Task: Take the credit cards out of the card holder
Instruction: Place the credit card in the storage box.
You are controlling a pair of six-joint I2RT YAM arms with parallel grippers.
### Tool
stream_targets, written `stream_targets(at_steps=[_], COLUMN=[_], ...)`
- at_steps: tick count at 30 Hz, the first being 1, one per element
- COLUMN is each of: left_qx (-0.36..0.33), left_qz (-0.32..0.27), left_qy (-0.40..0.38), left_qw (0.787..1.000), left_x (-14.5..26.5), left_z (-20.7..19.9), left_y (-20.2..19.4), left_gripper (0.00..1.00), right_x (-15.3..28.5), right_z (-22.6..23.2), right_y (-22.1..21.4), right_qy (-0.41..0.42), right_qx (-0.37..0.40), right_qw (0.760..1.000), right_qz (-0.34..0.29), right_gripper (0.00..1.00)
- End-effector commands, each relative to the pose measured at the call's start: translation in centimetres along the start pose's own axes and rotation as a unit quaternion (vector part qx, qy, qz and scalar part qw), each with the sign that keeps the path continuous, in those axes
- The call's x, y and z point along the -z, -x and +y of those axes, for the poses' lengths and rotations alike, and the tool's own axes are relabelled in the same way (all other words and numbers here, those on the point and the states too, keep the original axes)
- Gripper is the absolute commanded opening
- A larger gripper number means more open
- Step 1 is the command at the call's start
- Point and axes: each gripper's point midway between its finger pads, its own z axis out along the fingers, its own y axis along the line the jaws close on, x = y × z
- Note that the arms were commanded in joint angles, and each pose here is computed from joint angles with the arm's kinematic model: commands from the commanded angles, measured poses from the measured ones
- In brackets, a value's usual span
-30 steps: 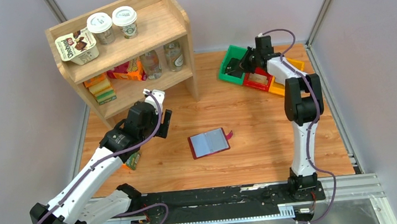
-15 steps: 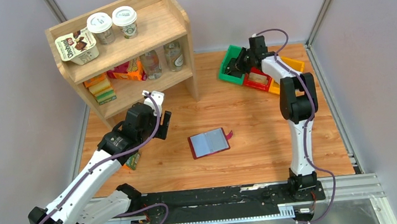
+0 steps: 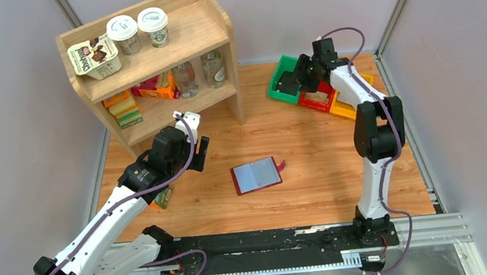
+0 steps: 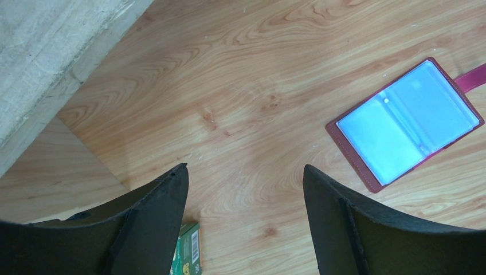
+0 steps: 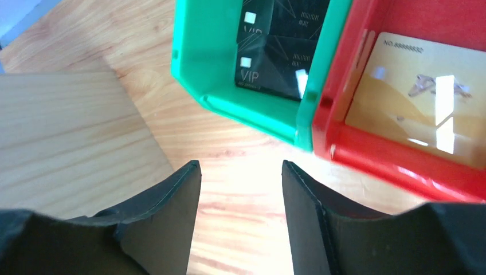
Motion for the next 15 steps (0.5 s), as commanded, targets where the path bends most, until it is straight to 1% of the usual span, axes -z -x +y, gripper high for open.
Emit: stream_targets(at_steps=[1,3,4,8,12,15], left_qx=[0.009,0.012,0.015,0.039,0.074,0.103], left_qz=[-0.025,-0.024,-0.026,-0.017,0.001,0.021], left_qy=[-0.005,-0.011,-0.012,-0.028,-0.063,-0.085], left_qw=[1.0,1.0,0.999,0.999,0.995,0.991], left_x=[0.5,0.5,0.5,0.2,-0.2,-0.7], left_z=[0.0,-0.2,-0.3,-1.1,-2.9,-4.1], left_y=[1.0,1.0,1.1,1.2,1.1,0.4], left_gripper=[0.8,0.8,0.8,0.8,0.8,0.77], right_x=[6.4,7.8,8.8,11.2,13.5,14.6], right_z=[1.7,1.4,2.0,2.9,5.8,6.8], right_y=[0.6,-0.9,-1.0,-5.3,-11.1,-15.9], right_qy=[0.01,0.009,0.016,0.039,0.079,0.091], right_qx=[0.043,0.049,0.056,0.084,0.134,0.165], right_qw=[0.998,0.998,0.998,0.996,0.988,0.981], right_qz=[-0.034,-0.027,-0.033,-0.008,0.017,0.038], right_gripper=[0.58,0.6,0.6,0.61,0.61,0.61])
